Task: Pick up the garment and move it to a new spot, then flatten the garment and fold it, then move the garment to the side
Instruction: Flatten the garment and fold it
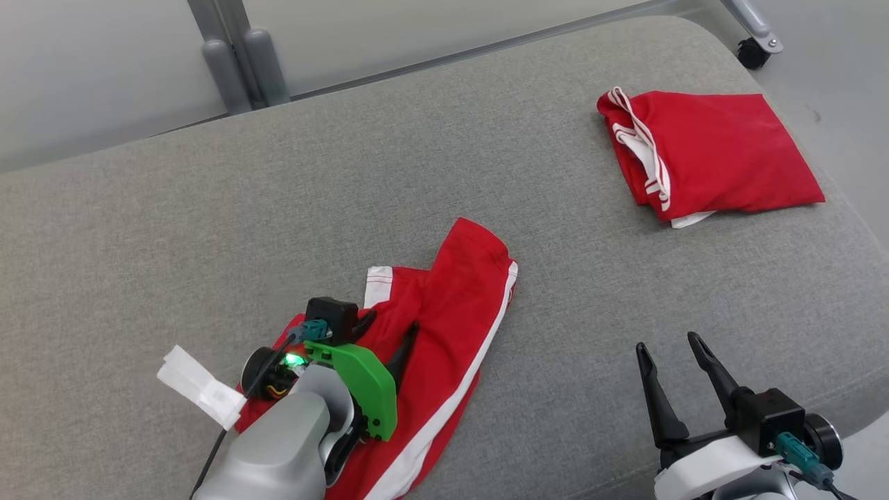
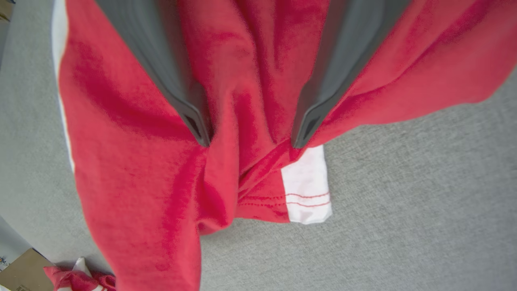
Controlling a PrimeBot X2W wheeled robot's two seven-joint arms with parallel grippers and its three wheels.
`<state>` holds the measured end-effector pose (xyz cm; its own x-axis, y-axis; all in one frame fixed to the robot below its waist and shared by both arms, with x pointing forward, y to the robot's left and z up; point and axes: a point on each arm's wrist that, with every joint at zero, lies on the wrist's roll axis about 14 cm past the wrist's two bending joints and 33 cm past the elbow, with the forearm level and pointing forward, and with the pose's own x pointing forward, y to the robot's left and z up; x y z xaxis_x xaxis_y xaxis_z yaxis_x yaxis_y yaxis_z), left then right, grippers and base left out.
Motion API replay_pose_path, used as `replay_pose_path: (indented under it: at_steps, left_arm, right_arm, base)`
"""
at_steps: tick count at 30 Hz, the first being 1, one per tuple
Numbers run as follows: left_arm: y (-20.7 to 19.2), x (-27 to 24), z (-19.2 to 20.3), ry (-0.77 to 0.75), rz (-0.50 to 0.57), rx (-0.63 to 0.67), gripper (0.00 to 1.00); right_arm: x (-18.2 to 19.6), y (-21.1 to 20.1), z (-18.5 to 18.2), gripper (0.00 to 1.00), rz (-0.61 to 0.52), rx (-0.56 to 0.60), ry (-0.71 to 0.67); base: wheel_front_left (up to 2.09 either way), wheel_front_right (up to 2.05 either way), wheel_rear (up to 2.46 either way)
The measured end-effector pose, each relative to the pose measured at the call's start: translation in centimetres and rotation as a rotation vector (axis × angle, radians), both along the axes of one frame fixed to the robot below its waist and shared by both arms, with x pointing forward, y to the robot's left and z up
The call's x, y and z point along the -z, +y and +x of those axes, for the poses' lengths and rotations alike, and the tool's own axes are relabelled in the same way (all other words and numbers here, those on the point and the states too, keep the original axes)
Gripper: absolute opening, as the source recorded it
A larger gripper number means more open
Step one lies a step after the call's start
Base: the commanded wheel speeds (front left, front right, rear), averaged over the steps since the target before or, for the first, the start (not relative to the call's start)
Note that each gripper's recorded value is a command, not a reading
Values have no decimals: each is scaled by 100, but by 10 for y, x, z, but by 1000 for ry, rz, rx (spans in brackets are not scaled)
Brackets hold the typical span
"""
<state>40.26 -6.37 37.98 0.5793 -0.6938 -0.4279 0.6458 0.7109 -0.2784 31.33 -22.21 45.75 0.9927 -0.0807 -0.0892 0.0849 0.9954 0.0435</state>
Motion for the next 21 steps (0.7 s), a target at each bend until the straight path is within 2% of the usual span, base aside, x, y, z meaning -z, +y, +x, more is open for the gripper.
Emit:
replay_pose_path:
  at_steps: [5,10,17,21]
  left_arm:
    - [8,-9,6,-25,-34,-70,100]
    - [-3,-32,9,-79,-94,-69,100]
    - [-55,-76,-13,-195,-193,105,100]
    - [-85,-76,-45,-156,-197,246,100]
  right_arm:
    - [0,5,1,100,3,-18,-2]
    - [-1,8,3,100,2,-31,-7]
    - [-2,7,1,100,-1,-31,-8]
    - [1,5,-1,100,-1,-19,2]
  base:
    - [0,0,0]
    - [0,0,0]
    - [0,0,0]
    - [0,0,0]
